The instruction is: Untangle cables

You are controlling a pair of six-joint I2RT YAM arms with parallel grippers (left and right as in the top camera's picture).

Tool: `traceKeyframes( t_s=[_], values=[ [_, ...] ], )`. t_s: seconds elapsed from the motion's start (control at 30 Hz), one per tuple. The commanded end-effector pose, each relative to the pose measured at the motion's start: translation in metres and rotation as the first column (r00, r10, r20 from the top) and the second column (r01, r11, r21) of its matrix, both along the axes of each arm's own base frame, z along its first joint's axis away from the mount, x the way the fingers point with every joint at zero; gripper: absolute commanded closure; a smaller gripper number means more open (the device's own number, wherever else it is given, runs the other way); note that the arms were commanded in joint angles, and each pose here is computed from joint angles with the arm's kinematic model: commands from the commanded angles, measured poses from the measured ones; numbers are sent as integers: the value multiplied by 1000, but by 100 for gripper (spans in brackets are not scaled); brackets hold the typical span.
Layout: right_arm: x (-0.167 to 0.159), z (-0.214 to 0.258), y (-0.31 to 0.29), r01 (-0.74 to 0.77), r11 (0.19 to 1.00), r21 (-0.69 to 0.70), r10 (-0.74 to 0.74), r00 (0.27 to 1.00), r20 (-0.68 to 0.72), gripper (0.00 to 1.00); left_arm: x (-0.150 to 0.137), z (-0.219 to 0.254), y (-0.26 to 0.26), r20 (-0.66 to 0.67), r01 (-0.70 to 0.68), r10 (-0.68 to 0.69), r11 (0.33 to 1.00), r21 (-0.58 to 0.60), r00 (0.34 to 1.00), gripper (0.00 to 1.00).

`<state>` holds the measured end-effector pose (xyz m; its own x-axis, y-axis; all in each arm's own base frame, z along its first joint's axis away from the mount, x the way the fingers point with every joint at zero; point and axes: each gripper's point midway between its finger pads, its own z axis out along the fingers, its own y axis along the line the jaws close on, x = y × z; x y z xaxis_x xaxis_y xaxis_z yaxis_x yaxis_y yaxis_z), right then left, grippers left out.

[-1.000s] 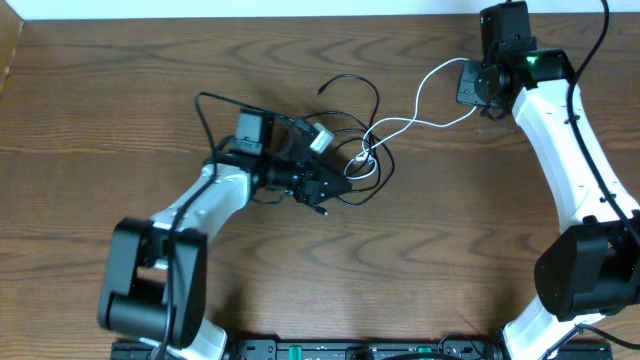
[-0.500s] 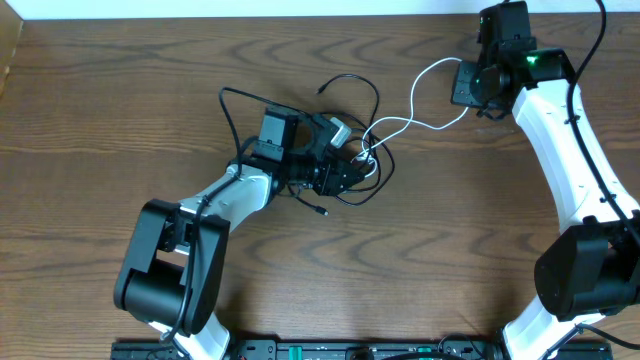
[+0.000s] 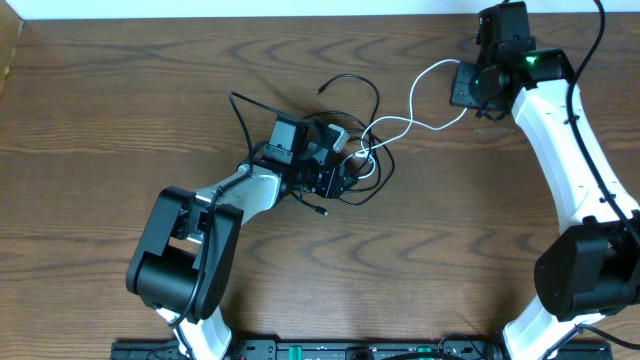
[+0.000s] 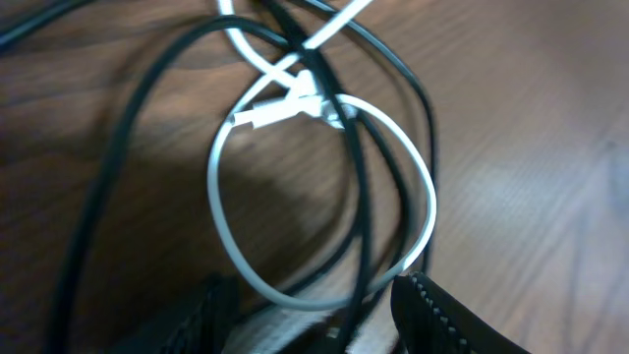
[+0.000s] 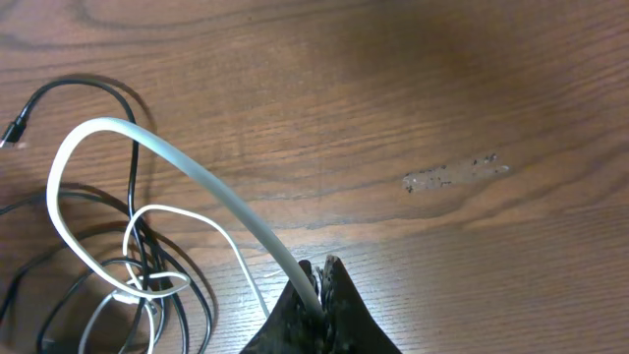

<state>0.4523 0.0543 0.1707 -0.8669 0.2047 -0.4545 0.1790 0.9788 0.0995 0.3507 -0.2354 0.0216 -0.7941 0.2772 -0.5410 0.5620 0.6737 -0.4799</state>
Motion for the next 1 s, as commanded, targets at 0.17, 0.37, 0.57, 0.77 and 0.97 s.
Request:
traceKeyframes(
  t_s=[0.17, 0.37, 0.57, 0.77, 0.97],
  values=[
    [2, 6, 6, -19, 1000, -2, 19, 1000, 12, 99, 6, -17, 19, -6, -83, 85, 989, 121, 996, 66],
    [1, 6, 6, -19, 1000, -2, 19, 1000, 9, 99, 2, -25, 30, -26, -106, 112, 978, 180, 993, 92],
    [-2, 4, -6, 8, 999, -53, -8, 1000, -3, 99, 12, -8, 39, 12, -142, 142, 976, 162, 990, 92],
    [-8, 6, -43, 134, 978, -161, -137, 991, -8, 99, 32, 29, 84, 105, -286, 270, 937, 202, 957, 92],
    [-16, 15, -81, 245, 957, -155, -248, 969, -1, 99, 42, 63, 137, 155, -420, 396, 889, 181, 905, 92]
  ],
)
